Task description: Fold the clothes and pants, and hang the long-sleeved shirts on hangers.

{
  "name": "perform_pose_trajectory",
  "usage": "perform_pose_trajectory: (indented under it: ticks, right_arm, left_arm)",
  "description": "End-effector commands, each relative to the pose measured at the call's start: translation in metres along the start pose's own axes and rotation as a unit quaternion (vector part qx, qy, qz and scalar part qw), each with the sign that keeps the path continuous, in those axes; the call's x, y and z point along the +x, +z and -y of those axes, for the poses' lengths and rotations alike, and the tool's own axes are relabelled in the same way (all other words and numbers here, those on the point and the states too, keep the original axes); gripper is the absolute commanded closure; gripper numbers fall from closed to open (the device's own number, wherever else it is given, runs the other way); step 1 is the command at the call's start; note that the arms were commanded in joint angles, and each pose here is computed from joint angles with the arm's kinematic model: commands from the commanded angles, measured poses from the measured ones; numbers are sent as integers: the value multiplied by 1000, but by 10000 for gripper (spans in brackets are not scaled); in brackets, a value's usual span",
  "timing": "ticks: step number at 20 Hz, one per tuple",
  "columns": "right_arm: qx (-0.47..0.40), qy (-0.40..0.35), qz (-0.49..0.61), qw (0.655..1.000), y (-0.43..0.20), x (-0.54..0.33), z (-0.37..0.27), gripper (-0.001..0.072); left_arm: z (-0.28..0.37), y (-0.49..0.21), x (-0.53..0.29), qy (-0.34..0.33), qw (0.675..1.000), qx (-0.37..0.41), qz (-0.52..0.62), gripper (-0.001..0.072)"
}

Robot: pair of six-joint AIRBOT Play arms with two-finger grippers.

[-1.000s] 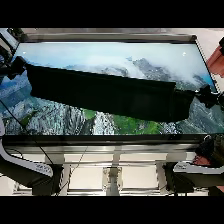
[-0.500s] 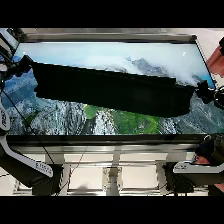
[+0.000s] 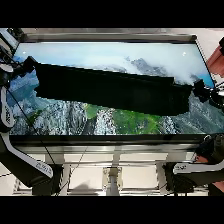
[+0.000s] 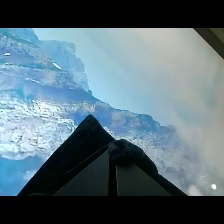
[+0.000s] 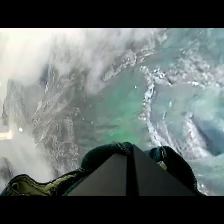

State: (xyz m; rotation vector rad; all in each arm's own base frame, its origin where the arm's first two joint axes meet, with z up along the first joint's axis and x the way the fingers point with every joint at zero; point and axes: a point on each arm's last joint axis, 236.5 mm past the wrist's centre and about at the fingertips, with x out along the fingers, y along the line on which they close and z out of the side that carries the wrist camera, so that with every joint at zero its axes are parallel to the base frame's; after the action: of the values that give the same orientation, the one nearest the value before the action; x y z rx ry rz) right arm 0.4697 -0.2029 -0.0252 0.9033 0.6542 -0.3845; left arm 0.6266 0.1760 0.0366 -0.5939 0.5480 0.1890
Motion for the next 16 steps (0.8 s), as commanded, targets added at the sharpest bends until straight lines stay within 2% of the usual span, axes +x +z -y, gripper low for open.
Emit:
perform_pose_trajectory:
  ticks: [1, 4, 5, 7, 9, 11, 12, 13, 14, 16]
  right_arm:
    - [-2, 3, 9, 1000, 5, 2, -5, 695]
    - [-4, 5, 14, 1000, 7, 4, -8, 694]
    - [-5, 5, 12, 1000, 6, 5, -9, 671]
    - [-1, 4, 2, 1000, 0, 9, -6, 529]
    - [-9, 2, -19, 1000, -12, 14, -4, 429]
    - [-22, -3, -37, 999, -21, 15, -1, 421]
    - [-20, -1, -42, 999, -24, 15, -2, 394]
    - [-18, 3, -51, 999, -27, 14, -5, 394]
    - [-20, 8, -62, 998, -30, 13, -8, 394]
    - [-27, 22, -82, 996, -34, 8, -20, 393]
  left_arm:
    - [-5, -2, 3, 5, 1000, 2, -1, 682]
    - [-6, -8, 9, 6, 1000, 1, -6, 682]
    - [-7, -10, 11, 6, 1000, 1, -8, 682]
    - [-8, -11, 12, 7, 1000, 1, -9, 674]
    - [-8, -11, 12, 7, 1000, 1, -9, 674]
    - [-8, -12, 12, 6, 1000, 0, -11, 673]
    - [-7, -13, 12, 5, 1000, 0, -14, 670]
    - [-6, -14, 11, 4, 1000, 1, -17, 597]
    - [-5, -14, 10, 3, 1000, 1, -20, 462]
    - [1, -10, 7, -4, 1000, 5, -25, 441]
